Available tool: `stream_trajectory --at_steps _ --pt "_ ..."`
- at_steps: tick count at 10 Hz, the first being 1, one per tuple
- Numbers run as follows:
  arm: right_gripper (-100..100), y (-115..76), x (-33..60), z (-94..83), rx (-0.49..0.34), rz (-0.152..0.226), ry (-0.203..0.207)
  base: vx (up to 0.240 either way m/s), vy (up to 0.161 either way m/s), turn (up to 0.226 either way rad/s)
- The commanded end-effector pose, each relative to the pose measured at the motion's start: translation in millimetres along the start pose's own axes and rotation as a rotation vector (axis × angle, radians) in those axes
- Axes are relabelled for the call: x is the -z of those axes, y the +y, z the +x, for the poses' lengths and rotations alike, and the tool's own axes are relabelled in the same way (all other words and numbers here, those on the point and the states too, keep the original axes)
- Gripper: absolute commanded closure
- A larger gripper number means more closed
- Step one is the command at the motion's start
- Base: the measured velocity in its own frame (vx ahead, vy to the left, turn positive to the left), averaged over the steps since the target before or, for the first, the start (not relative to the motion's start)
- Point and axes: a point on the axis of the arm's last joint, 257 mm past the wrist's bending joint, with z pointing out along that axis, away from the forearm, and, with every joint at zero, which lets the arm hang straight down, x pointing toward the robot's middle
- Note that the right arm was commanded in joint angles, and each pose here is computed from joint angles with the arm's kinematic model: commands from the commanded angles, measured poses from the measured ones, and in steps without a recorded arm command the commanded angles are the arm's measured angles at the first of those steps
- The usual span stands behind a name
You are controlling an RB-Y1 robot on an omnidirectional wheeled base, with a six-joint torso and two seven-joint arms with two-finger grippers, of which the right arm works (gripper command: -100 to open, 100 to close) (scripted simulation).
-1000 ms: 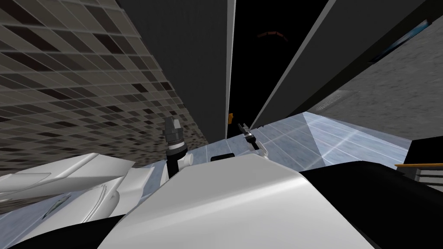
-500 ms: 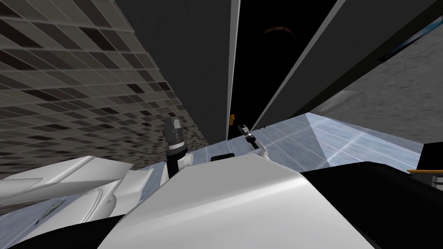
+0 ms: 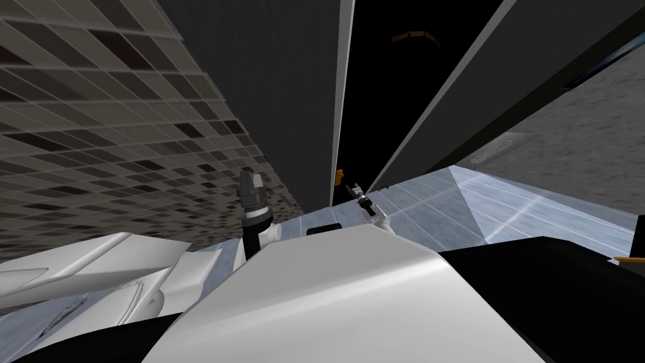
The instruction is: Pull the door open
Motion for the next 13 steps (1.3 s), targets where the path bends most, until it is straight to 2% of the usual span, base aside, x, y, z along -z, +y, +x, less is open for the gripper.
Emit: stream_trajectory --at_steps 1,4,5,6,7,10,11,12,13 --pt "-100 -7.4 0.4 11.9 0.049 0.006 0.034 0.119 0.017 0.024" --pt "-100 -15.0 1.0 24.2 0.098 0.011 0.069 0.087 0.003 0.011" --pt "-100 -14.1 0.1 20.3 0.088 0.01 0.061 0.032 -0.001 0.003" --pt "-100 -17.6 -9.3 21.6 0.094 0.045 0.058 0.083 -0.031 0.225" --pt "-100 -18.4 -12.4 22.1 0.095 0.057 0.058 0.114 -0.084 0.199" --pt "-100 -21.1 -31.2 26.2 0.096 0.124 0.058 0.168 -0.074 0.214" --pt "-100 -21.1 -35.3 27.4 0.095 0.138 0.06 0.146 -0.086 0.175" --pt "-100 -20.7 -32.6 25.5 0.094 0.127 0.058 0.068 -0.04 0.034" --pt "100 -20.7 -32.6 25.5 0.094 0.127 0.058 -0.005 0.005 -0.027"
